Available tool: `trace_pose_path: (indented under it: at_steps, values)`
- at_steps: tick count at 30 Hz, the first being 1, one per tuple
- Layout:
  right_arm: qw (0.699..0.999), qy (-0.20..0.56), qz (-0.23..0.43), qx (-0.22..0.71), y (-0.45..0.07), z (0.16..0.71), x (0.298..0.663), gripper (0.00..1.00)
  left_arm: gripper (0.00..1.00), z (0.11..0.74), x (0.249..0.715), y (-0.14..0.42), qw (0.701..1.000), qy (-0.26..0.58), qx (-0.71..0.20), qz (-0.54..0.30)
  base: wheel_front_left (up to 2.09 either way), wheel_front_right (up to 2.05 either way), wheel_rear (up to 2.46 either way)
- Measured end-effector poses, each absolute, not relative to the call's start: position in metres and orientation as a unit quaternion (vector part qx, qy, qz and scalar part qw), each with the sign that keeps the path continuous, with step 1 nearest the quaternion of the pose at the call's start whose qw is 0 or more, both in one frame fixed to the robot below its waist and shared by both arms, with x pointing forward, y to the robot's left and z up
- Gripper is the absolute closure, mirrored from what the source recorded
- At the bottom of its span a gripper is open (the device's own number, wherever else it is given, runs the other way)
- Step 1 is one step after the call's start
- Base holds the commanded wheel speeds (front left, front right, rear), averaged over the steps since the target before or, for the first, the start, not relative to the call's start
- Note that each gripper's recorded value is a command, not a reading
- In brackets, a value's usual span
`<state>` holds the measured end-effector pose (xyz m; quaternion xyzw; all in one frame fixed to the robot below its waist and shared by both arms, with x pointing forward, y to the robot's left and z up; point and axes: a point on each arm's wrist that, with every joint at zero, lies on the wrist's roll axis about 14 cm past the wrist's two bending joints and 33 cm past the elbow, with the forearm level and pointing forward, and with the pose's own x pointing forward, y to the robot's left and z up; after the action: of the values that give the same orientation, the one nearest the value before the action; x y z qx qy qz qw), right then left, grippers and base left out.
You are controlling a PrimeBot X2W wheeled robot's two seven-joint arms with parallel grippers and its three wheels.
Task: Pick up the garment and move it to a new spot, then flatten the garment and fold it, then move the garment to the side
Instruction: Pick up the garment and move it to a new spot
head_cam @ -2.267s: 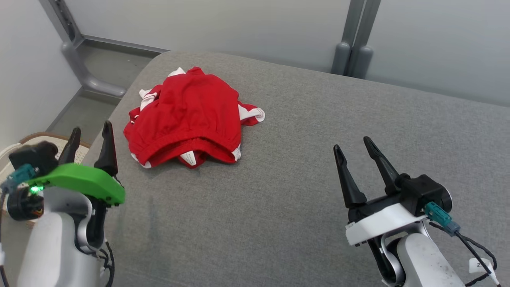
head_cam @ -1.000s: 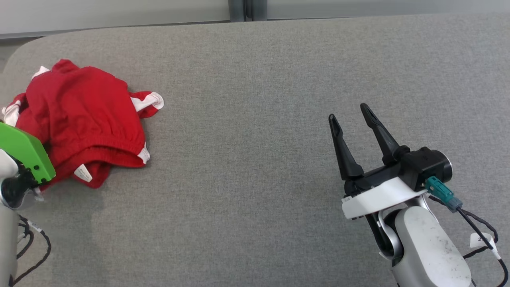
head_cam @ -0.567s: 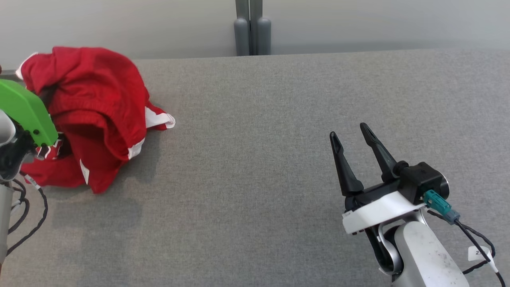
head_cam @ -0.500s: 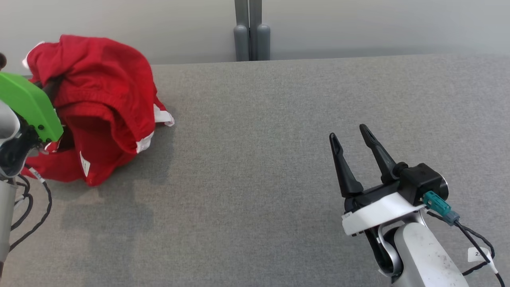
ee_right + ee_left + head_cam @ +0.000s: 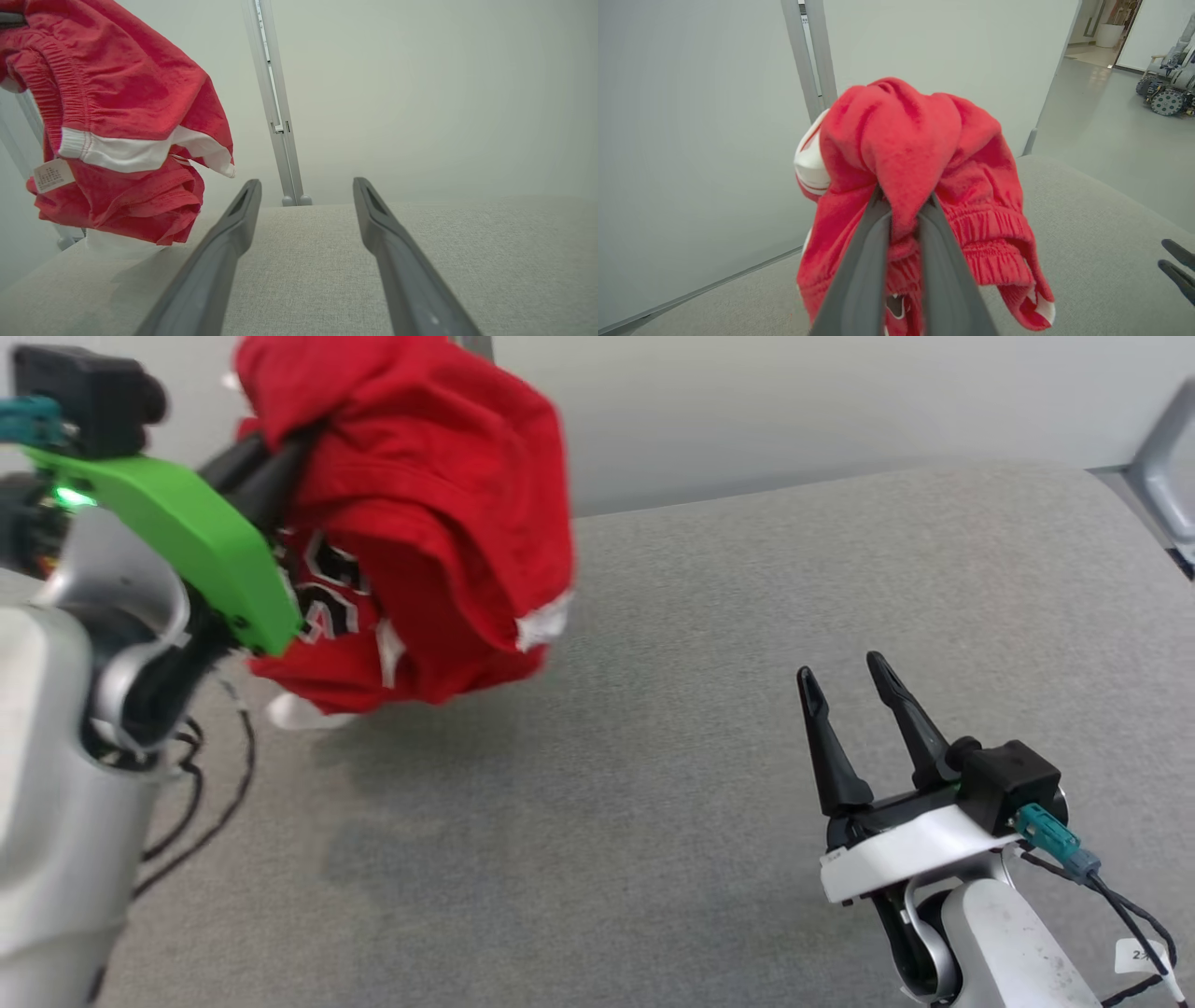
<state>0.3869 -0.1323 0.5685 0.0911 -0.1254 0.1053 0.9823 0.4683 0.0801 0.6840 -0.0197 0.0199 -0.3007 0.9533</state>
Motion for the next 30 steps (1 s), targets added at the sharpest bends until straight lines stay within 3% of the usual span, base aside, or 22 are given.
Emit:
trace_pose_path:
  at_steps: [9, 18, 19, 20, 30]
  values:
    - [0.986, -0.125, 0.063, 0.093, -0.161, 0.566, 0.380, 0.00, 1.00, 0.593, 0.440, 0.005, 0.923, 0.089, -0.072, -0.367, 0.00, 0.00, 0.00]
    - [0.989, -0.111, 0.041, 0.087, -0.176, 0.555, 0.383, 0.00, 1.00, 0.460, 0.414, -0.015, 0.910, 0.206, -0.050, -0.356, 0.00, 0.00, 0.00]
    - [0.989, -0.110, 0.043, 0.087, -0.175, 0.555, 0.383, 0.00, 0.74, 0.453, 0.413, -0.015, 0.911, 0.210, -0.053, -0.350, 0.00, 0.00, 0.00]
    - [0.989, -0.109, 0.045, 0.087, -0.173, 0.555, 0.384, 0.00, 0.00, 0.449, 0.412, -0.014, 0.912, 0.212, -0.055, -0.346, 0.00, 0.00, 0.00]
    - [0.989, -0.106, 0.071, 0.081, -0.155, 0.553, 0.388, 0.00, 0.00, 0.470, 0.419, 0.000, 0.936, 0.139, -0.092, -0.310, 0.00, 0.00, 0.00]
